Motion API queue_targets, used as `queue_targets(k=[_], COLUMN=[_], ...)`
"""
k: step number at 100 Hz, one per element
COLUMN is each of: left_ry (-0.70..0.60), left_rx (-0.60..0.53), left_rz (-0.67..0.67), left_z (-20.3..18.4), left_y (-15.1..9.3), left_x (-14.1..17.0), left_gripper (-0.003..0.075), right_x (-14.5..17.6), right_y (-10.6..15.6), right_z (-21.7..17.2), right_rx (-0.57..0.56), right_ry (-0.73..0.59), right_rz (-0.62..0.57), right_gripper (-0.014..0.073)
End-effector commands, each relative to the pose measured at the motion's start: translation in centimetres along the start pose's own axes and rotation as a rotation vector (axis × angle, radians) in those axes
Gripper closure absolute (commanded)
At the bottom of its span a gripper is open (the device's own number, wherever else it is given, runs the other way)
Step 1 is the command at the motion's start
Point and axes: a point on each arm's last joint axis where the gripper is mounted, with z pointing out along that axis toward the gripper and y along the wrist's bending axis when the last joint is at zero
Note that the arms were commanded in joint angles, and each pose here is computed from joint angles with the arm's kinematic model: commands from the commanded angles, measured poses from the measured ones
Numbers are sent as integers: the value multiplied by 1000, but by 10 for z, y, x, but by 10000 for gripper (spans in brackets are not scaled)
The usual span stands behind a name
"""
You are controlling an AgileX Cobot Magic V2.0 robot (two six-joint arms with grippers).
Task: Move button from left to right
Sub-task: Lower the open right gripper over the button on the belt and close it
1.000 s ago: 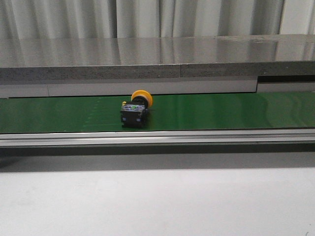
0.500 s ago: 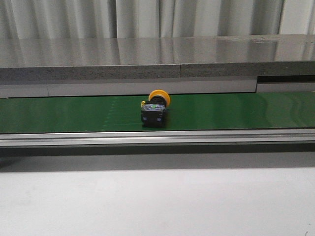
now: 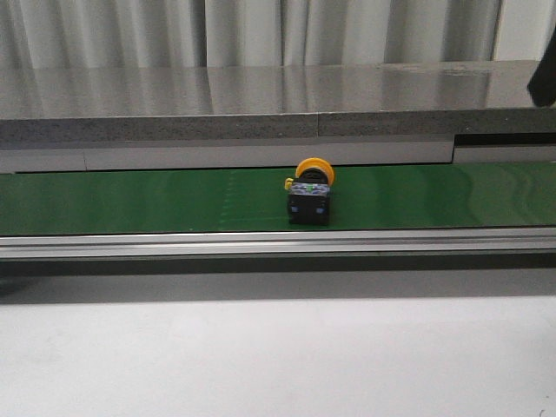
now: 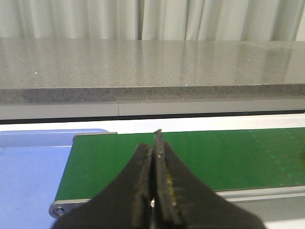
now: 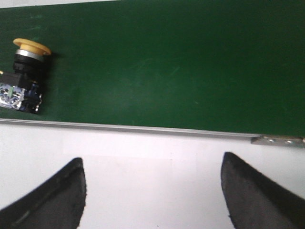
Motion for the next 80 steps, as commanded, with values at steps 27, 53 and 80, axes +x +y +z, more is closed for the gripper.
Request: queue_targets(k=[27, 53, 80], left_ry=[-96, -96, -96], left_rx=[2, 2, 2], left_rz=[-9, -9, -9], left_z=[-1, -1, -1], left_y=[0, 0, 0], left_x=[-16, -16, -16], left_gripper=[741, 741, 741], right_x=[-28, -46, -56], right_y=[36, 54, 69], right_z=[35, 64, 87], right_rx=[-83, -101, -116], right_ry=[-81, -43, -16], right_rz=[-87, -128, -153], right_gripper=[13, 13, 13])
